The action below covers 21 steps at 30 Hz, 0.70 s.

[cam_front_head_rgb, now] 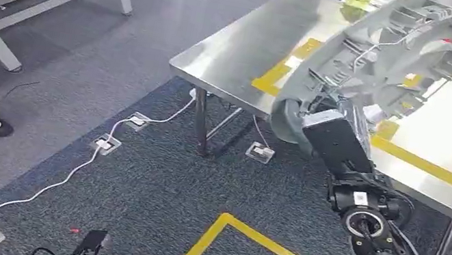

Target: Take the parts from the cabinet and place them on the table.

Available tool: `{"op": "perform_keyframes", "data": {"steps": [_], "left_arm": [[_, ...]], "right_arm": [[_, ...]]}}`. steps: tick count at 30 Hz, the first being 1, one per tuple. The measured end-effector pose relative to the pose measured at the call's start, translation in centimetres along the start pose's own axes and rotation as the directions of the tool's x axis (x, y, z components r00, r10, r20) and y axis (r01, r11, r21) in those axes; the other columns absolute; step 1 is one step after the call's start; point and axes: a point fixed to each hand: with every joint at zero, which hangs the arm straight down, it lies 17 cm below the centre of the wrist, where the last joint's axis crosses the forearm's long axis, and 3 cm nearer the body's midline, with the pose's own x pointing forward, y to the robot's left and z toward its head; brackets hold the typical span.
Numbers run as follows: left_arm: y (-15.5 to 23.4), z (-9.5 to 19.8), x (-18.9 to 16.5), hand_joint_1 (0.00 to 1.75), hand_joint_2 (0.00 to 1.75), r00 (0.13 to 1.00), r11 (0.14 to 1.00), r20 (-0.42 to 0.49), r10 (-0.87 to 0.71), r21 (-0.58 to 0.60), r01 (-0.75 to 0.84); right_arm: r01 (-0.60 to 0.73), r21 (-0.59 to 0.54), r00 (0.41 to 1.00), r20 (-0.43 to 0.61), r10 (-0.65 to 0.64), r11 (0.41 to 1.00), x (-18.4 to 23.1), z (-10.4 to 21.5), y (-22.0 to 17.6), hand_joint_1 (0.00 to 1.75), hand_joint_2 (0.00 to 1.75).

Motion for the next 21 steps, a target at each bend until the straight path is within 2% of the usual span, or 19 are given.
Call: {"op": "perform_keyframes", "data": {"steps": [21], "left_arm": [[0.10, -0.03, 0.12, 0.00, 1.75, 1.000, 1.000, 0.001, -0.002, -0.003, 0.002]], "right_arm": [[0.022, -0.005, 1.000, -0.010, -0.022, 1.000, -0.71, 0.11, -0.18, 1.75, 1.75]]}}
